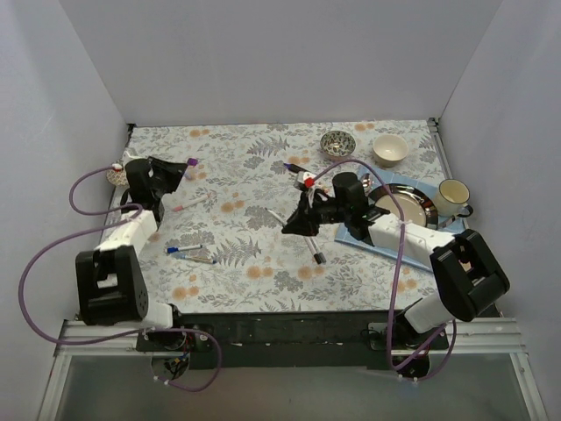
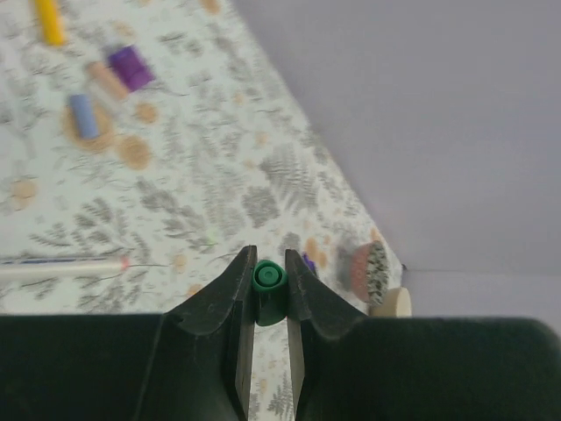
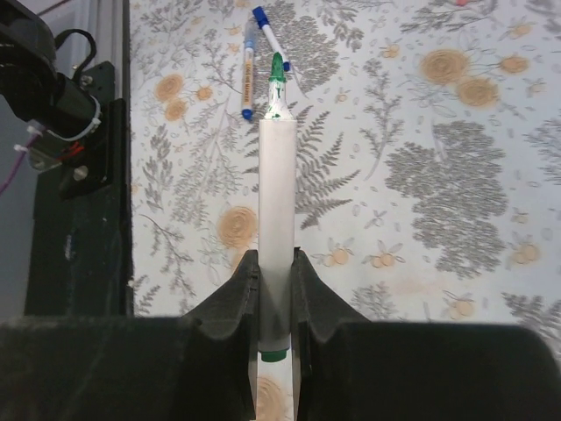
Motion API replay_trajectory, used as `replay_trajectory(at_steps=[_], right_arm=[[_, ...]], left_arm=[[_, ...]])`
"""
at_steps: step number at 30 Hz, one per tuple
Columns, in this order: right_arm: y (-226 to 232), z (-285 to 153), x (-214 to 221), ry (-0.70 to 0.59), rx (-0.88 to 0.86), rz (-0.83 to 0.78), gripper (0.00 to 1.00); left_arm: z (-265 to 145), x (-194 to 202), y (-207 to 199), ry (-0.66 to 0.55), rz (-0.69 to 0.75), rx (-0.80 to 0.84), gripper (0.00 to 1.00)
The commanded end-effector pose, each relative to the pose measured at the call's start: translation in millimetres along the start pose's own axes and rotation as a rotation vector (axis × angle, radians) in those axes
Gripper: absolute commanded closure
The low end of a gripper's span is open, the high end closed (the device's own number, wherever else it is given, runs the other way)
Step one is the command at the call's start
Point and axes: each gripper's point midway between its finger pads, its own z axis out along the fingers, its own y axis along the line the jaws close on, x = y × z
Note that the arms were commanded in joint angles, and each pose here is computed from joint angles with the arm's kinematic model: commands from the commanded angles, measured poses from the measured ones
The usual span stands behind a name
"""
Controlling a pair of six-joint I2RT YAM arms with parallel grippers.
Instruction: Open the pen caps
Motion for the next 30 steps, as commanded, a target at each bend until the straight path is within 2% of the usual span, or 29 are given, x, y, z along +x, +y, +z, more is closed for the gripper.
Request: replay_trajectory(at_steps=[1, 3, 5, 6, 8, 9, 10, 17, 20, 24, 26, 30], right_arm=[[-15.4, -28.4, -25.0, -0.047, -0.007, -0.156, 0.99], [-24.0, -37.4, -27.3, -0.059, 0.011, -0.145, 0.99], [-25.2, -43.3, -30.4, -0.071, 0.012, -0.142, 0.99], [-27.5, -46.4, -31.7, -0.076, 0.020, -0.142, 0.99], [-26.3, -49.4, -32.8, -0.084, 0.019, -0.142, 0.99], [-28.0, -52.0, -33.6, -0.089, 0.026, -0.142, 0.99], [-27.3, -54.4, -36.4, -0.099, 0.028, -0.154, 0.99], [-31.5, -67.2, -39.7, -0.127, 0.041, -0.136, 0.99], [-33.7, -69.9, -39.8, -0.130, 0.048, -0.131, 0.99], [-36.5, -71.7, -38.8, -0.131, 0.053, -0.128, 0.99], [-36.4, -72.3, -39.2, -0.132, 0.053, -0.129, 0.99], [-41.8, -74.5, -34.9, -0.116, 0.076, -0.132, 0.99]], left_arm=[[26.1, 7.2, 57.7, 0.129, -0.118, -0.191, 1.00], [41.0, -4.2, 64.9, 0.135, -0.121, -0.257, 1.00], [55.2, -3.3, 90.0, 0.148, -0.098, -0.358, 1.00], [62.2, -11.3, 87.4, 0.137, -0.081, -0.367, 1.00], [74.2, -12.1, 111.0, 0.135, -0.045, -0.442, 1.00], [80.2, -19.1, 107.5, 0.136, -0.035, -0.462, 1.00], [86.6, -11.1, 128.5, 0.161, -0.037, -0.526, 0.99], [101.1, -3.7, 148.9, 0.210, -0.022, -0.586, 0.97], [103.7, -0.9, 150.3, 0.224, -0.025, -0.584, 0.85], [103.9, -5.9, 143.2, 0.222, -0.015, -0.573, 0.59], [102.4, -10.3, 136.7, 0.213, -0.009, -0.563, 0.51], [95.8, -26.0, 114.4, 0.175, 0.008, -0.525, 0.47]])
